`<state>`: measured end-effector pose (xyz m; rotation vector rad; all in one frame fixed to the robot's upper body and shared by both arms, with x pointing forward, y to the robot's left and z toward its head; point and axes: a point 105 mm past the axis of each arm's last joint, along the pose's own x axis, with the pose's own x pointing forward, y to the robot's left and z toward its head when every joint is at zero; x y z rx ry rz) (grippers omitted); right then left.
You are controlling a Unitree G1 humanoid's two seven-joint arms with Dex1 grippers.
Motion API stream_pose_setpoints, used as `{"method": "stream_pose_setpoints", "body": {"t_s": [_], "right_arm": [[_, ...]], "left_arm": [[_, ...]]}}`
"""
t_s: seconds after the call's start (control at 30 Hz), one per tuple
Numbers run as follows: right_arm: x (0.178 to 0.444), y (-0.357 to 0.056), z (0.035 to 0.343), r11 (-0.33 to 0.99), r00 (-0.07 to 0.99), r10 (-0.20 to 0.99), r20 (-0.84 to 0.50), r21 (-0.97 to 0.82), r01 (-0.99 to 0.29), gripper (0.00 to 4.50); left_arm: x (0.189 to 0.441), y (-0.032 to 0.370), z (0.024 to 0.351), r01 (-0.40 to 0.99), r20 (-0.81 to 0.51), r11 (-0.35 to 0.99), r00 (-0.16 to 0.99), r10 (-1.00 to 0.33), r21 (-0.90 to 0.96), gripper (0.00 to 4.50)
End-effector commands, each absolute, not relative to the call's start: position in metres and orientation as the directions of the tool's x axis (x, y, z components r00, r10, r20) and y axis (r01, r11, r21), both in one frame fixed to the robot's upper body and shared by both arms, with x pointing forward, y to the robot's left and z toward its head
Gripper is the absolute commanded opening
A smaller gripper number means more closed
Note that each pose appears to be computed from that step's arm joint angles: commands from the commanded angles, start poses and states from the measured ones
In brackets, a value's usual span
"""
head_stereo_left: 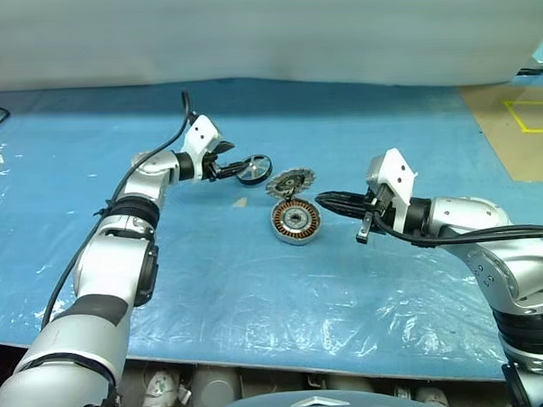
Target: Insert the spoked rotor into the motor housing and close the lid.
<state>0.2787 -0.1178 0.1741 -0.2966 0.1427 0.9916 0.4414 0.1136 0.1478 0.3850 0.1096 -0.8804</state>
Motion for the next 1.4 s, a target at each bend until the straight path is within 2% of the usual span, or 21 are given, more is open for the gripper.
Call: {"method": "stream_pose_setpoints", "body": {"t_s": [0.03, 0.23, 0.33, 0.53, 0.97, 1.07, 1.2, 1.4], "right_arm": [[0.277, -0.121, 0.184, 0.517, 0.56, 0.795, -0.234, -0.225, -0.826, 0.04], [0.278, -0.125, 0.182, 0.541, 0.587, 0.773, -0.24, -0.232, -0.808, 0.04], [0.278, -0.127, 0.181, 0.552, 0.597, 0.765, -0.242, -0.231, -0.801, 0.04], [0.278, -0.131, 0.176, 0.577, 0.621, 0.743, -0.25, -0.232, -0.783, 0.04], [0.283, -0.133, 0.176, 0.596, 0.642, 0.726, -0.246, -0.24, -0.766, 0.04], [0.283, -0.134, 0.175, 0.601, 0.647, 0.722, -0.246, -0.241, -0.762, 0.0], [0.283, -0.135, 0.176, 0.606, 0.651, 0.718, -0.246, -0.239, -0.758, 0.0], [0.283, -0.135, 0.176, 0.605, 0.652, 0.717, -0.246, -0.244, -0.758, 0.0]], "left_arm": [[0.45, 0.105, 0.164, 0.739, -0.239, 0.594, 0.669, -0.704, 0.319, 3.34], [0.455, 0.087, 0.159, 0.727, -0.26, 0.647, 0.686, -0.679, 0.229, 3.34], [0.451, 0.078, 0.15, 0.751, -0.292, 0.641, 0.655, -0.697, 0.155, 3.34], [0.446, 0.078, 0.123, 0.758, -0.401, 0.637, 0.633, -0.662, 0.144, 3.34], [0.436, 0.081, 0.102, 0.799, -0.494, 0.588, 0.566, -0.66, 0.13, 3.34], [0.434, 0.08, 0.1, 0.804, -0.493, 0.585, 0.553, -0.672, 0.104, 2.74], [0.435, 0.087, 0.091, 0.798, -0.541, 0.573, 0.57, -0.619, 0.186, 1.5], [0.428, 0.098, 0.084, 0.83, -0.575, 0.522, 0.529, -0.624, 0.197, 1.46]]}}
